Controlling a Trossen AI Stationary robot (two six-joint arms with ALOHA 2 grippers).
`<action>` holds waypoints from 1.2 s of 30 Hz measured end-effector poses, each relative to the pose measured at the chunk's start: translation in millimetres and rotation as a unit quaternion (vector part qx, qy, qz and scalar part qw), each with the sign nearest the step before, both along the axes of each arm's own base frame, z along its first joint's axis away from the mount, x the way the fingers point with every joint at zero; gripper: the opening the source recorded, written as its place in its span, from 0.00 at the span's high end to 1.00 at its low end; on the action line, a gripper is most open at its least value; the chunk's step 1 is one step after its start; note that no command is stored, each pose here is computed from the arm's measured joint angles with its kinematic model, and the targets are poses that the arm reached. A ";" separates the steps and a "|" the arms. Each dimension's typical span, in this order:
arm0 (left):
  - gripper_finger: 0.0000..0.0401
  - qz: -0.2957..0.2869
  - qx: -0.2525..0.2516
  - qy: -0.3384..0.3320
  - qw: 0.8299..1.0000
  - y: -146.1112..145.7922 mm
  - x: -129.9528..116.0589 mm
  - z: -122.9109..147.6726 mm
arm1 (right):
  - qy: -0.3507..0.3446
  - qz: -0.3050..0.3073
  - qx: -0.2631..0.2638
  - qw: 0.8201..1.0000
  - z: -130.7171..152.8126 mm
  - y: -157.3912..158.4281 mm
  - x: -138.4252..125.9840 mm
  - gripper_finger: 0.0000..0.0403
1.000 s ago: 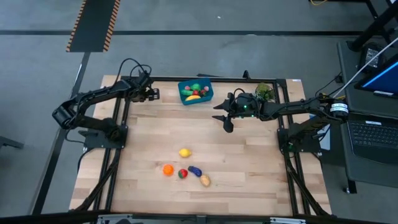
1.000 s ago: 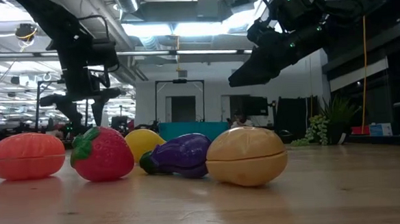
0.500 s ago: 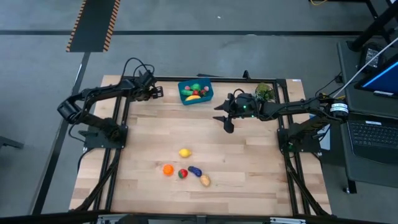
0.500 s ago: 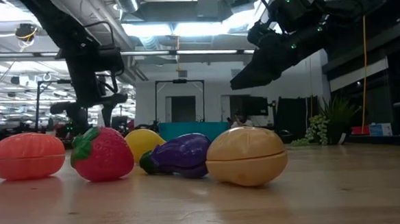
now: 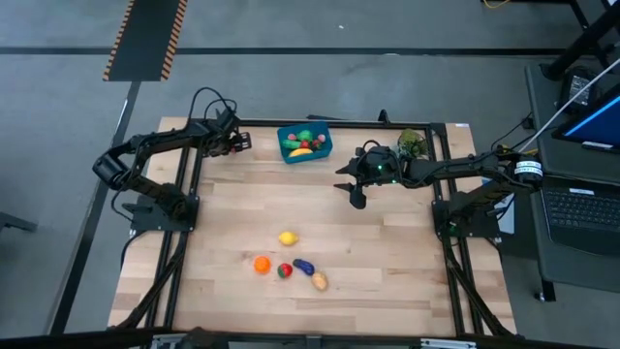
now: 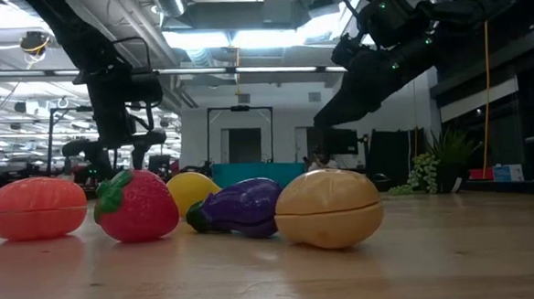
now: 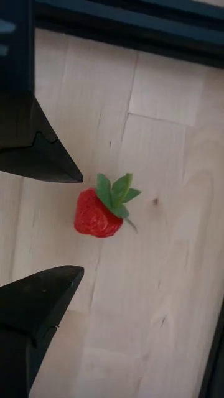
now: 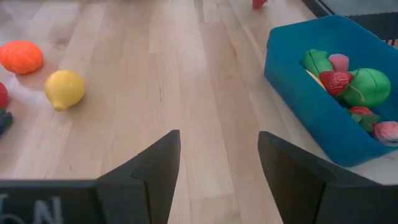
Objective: Pick and placing Produce into tupperware
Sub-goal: Put the strawberry into the blue bin
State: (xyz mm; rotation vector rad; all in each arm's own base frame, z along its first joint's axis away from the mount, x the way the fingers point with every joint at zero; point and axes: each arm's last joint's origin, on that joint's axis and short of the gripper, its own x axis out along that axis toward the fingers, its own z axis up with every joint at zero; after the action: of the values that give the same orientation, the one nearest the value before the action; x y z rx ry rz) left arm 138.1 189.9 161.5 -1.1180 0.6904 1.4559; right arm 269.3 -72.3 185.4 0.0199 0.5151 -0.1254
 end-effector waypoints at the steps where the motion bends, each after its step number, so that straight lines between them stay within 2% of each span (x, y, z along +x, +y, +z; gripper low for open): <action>1: 0.45 0.001 0.000 0.000 1.000 0.3 -0.3 0.0 | 0.000 0.000 0.000 1.000 0.0 0.0 0.0 0.46; 15: 0.45 0.005 0.004 0.001 1.000 8.4 3.8 -10.7 | 0.000 0.000 0.001 1.000 -0.1 0.0 0.0 0.46; 30: 0.45 0.020 0.006 0.008 1.000 8.7 3.3 -10.7 | 0.002 0.000 0.002 1.000 -0.4 0.1 -0.2 0.46; 36: 0.45 0.014 -0.006 0.020 1.000 7.9 7.5 -18.5 | 0.004 0.000 0.001 1.000 -0.7 0.2 -0.4 0.46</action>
State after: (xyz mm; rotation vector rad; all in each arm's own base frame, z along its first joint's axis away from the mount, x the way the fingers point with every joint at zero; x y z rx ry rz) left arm 145.6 197.8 143.0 -1.1135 0.7150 1.5025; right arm 269.0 -72.1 184.6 0.0221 0.5237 -0.1246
